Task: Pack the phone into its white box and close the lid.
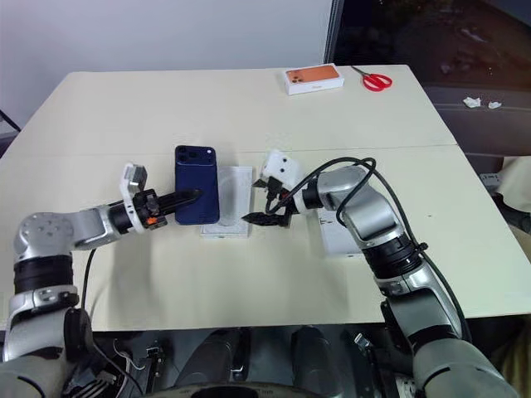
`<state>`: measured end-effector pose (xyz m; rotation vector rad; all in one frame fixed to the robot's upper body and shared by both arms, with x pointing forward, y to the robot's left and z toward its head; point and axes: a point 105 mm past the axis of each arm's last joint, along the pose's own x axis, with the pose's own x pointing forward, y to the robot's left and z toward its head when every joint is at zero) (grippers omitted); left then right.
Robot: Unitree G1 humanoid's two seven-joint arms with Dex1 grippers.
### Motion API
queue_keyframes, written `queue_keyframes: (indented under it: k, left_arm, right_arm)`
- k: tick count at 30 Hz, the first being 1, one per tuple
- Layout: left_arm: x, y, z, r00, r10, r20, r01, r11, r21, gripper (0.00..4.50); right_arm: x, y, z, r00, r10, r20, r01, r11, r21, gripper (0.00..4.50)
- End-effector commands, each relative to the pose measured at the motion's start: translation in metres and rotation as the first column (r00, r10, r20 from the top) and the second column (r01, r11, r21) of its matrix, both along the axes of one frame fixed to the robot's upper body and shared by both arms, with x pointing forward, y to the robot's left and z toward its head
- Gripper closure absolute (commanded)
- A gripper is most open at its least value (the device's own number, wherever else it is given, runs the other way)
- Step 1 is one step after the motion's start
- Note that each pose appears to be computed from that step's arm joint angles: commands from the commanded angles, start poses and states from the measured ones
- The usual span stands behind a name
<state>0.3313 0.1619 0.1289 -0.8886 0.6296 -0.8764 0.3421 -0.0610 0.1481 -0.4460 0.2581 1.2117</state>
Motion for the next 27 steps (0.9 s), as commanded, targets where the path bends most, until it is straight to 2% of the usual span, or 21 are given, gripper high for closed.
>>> queue_keyframes:
  k: [1, 7, 11, 16, 27]
  left_arm:
    - [0.004, -0.006, -0.005, 0.999, -0.040, 0.009, 0.039, 0.998, 0.059, 4.50]
    - [0.012, -0.009, -0.020, 0.998, -0.038, -0.045, 0.041, 0.996, 0.074, 4.50]
    - [0.016, -0.014, -0.017, 0.998, -0.051, -0.041, 0.054, 0.997, 0.055, 2.67]
    - [0.013, -0.016, -0.015, 0.996, -0.082, -0.033, 0.085, 0.993, 0.079, 0.18]
    - [0.003, -0.006, -0.004, 0.995, -0.095, 0.007, 0.093, 0.985, 0.147, 0.08]
  right_arm:
    - [0.008, -0.009, 0.010, 0.997, -0.044, 0.063, 0.043, 0.999, 0.024, 0.03]
    - [0.010, -0.015, 0.008, 0.994, -0.087, 0.072, 0.086, 0.996, 0.028, 0.03]
    - [0.010, -0.015, 0.007, 0.992, -0.096, 0.079, 0.094, 0.995, 0.025, 0.00]
    - [0.011, -0.013, 0.006, 0.992, -0.093, 0.086, 0.091, 0.996, 0.021, 0.00]
    - [0.016, -0.009, 0.006, 0.991, -0.085, 0.100, 0.084, 0.996, 0.014, 0.00]
